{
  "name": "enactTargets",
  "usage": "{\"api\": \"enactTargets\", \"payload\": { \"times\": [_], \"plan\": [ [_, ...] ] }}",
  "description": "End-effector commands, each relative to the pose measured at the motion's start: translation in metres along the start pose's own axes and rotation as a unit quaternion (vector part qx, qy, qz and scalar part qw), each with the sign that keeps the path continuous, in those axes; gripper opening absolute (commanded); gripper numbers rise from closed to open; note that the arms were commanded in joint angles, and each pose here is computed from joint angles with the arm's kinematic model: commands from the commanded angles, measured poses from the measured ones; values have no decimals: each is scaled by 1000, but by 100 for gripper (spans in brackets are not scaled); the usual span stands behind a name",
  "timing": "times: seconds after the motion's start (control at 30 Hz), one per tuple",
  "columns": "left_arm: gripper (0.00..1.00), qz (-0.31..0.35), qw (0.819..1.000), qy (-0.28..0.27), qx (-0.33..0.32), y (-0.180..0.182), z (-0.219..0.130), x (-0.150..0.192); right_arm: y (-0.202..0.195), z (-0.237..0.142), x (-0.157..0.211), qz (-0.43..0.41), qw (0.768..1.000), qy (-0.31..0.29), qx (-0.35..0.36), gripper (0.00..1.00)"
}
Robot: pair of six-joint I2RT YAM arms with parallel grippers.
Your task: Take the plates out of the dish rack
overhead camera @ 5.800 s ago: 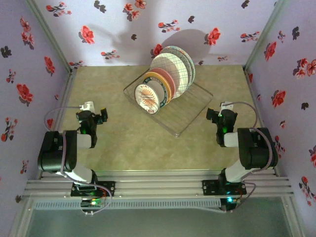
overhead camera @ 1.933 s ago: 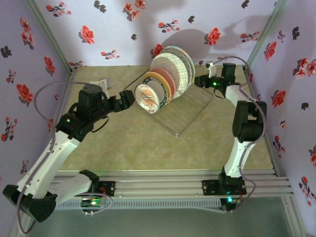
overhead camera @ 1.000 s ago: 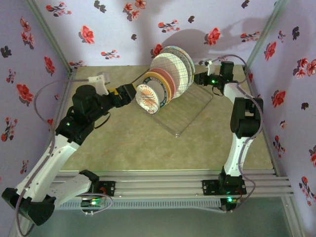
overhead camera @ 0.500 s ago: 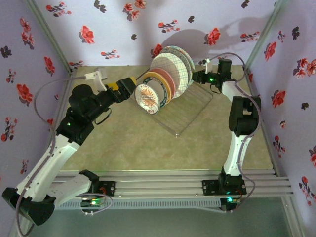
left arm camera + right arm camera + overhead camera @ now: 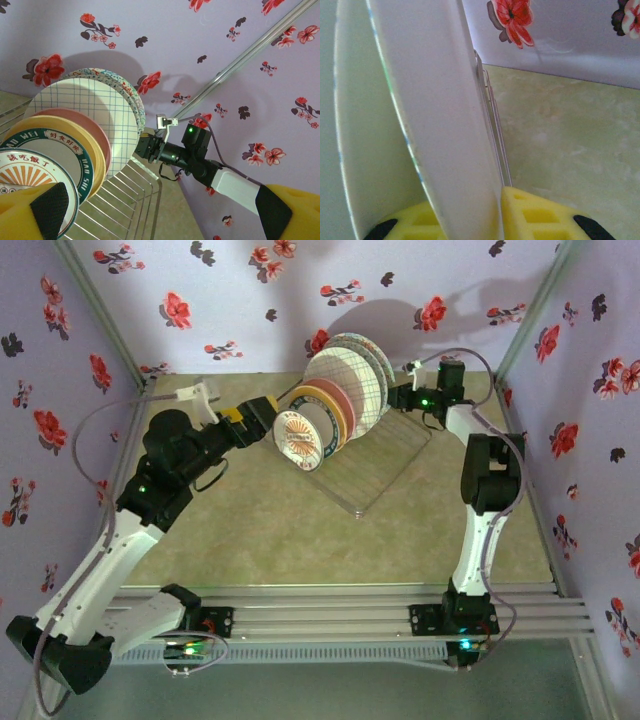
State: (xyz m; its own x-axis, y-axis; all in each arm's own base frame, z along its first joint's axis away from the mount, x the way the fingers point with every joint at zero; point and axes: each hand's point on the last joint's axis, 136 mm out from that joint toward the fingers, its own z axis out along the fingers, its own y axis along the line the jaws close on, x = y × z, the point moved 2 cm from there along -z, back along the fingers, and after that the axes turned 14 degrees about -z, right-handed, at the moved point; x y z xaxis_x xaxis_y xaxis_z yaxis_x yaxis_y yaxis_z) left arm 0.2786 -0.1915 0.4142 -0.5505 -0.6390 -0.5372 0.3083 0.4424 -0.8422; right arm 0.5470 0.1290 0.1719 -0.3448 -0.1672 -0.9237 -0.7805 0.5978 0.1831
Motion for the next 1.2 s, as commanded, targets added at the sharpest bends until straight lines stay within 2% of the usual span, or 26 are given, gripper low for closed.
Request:
{"api": "enactTargets", "payload": {
  "times": [0.0, 0.13, 0.47, 0.77, 1.17],
  "plan": [
    [100, 2, 1000, 0, 23, -15, -1, -3, 1, 6, -4, -4, 1000, -4, -4, 24],
    [100, 2, 1000, 0, 22, -15, 0, -3, 2, 6, -8, -10, 1000, -5, -4, 20],
    [100, 2, 1000, 2, 22, -12, 4, -2, 8, 2, -20, -35, 999, 3, 1, 0],
    [100, 3, 1000, 0, 25, -12, 4, -2, 11, -9, -43, -56, 998, -7, 19, 0],
    [100, 4, 1000, -2, 29, -13, 8, -3, 12, -33, -95, -94, 992, -39, 74, 0]
  ]
}}
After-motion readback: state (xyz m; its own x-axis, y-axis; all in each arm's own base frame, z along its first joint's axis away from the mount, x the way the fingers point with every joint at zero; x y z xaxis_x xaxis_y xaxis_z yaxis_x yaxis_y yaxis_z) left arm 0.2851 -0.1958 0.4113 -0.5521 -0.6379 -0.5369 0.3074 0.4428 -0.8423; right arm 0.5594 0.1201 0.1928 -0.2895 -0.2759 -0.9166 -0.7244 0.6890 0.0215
